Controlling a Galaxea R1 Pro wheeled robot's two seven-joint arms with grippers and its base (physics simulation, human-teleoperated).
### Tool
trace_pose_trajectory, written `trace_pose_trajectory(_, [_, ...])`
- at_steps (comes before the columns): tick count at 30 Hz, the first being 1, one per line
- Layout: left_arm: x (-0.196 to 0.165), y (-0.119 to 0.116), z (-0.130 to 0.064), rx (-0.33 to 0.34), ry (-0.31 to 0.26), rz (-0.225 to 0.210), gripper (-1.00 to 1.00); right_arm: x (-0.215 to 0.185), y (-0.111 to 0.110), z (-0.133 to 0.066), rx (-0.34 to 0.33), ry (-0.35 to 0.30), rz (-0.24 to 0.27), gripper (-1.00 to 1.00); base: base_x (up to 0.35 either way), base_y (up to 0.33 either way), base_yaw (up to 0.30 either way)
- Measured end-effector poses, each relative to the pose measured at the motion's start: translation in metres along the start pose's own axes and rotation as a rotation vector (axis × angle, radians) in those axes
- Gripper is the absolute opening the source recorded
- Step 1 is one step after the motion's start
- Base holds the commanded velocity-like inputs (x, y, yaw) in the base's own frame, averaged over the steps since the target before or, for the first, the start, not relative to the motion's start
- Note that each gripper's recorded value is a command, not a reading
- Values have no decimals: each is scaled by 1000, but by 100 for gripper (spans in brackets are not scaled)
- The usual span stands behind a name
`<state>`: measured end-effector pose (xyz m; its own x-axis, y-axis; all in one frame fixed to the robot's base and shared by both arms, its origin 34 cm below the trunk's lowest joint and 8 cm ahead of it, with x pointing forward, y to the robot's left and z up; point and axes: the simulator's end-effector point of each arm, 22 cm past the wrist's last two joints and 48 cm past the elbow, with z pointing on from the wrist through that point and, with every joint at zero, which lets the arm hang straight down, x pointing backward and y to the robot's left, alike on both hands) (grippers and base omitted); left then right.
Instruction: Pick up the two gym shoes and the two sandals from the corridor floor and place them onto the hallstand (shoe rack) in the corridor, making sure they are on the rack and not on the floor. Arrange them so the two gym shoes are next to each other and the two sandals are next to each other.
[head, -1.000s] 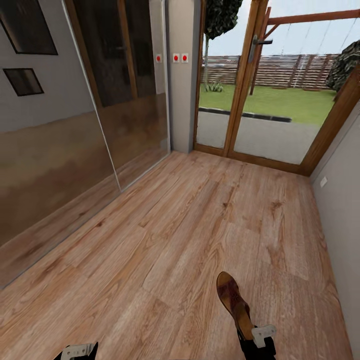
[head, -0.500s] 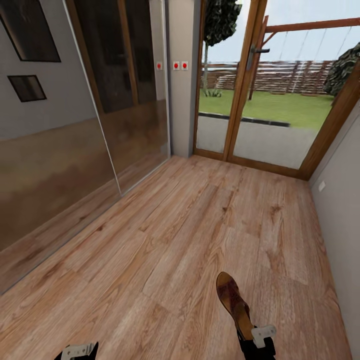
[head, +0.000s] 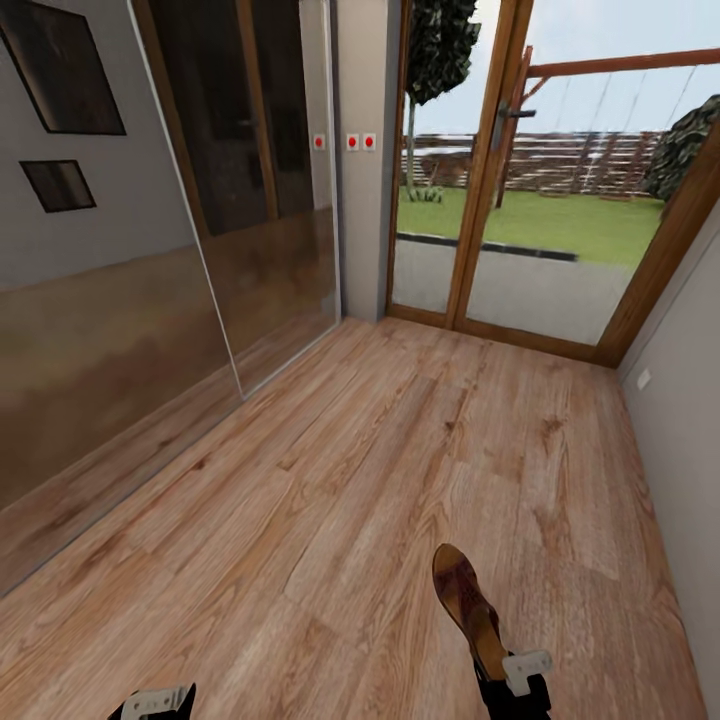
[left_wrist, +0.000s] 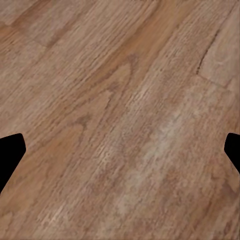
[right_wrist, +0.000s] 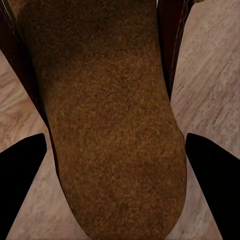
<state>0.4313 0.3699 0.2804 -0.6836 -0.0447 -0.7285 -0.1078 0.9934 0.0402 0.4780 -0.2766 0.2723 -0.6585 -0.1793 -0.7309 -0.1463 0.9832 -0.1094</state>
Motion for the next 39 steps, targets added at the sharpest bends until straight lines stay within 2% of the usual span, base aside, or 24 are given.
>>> trace_pose_trajectory(5, [0, 1, 0, -3, -1, -2, 100, -1, 0, 0, 2, -2, 4, -100, 173, 0, 0])
trace_pose_trajectory(14, [0, 13, -2, -37, -4, -32, 100, -3, 5, 1, -4, -4, 8, -100, 266, 0, 45])
trace_pose_trajectory(39, [1, 12, -2, -36, -3, -34, 100, -3, 8, 1, -8, -4, 7, -100, 329, 0, 262])
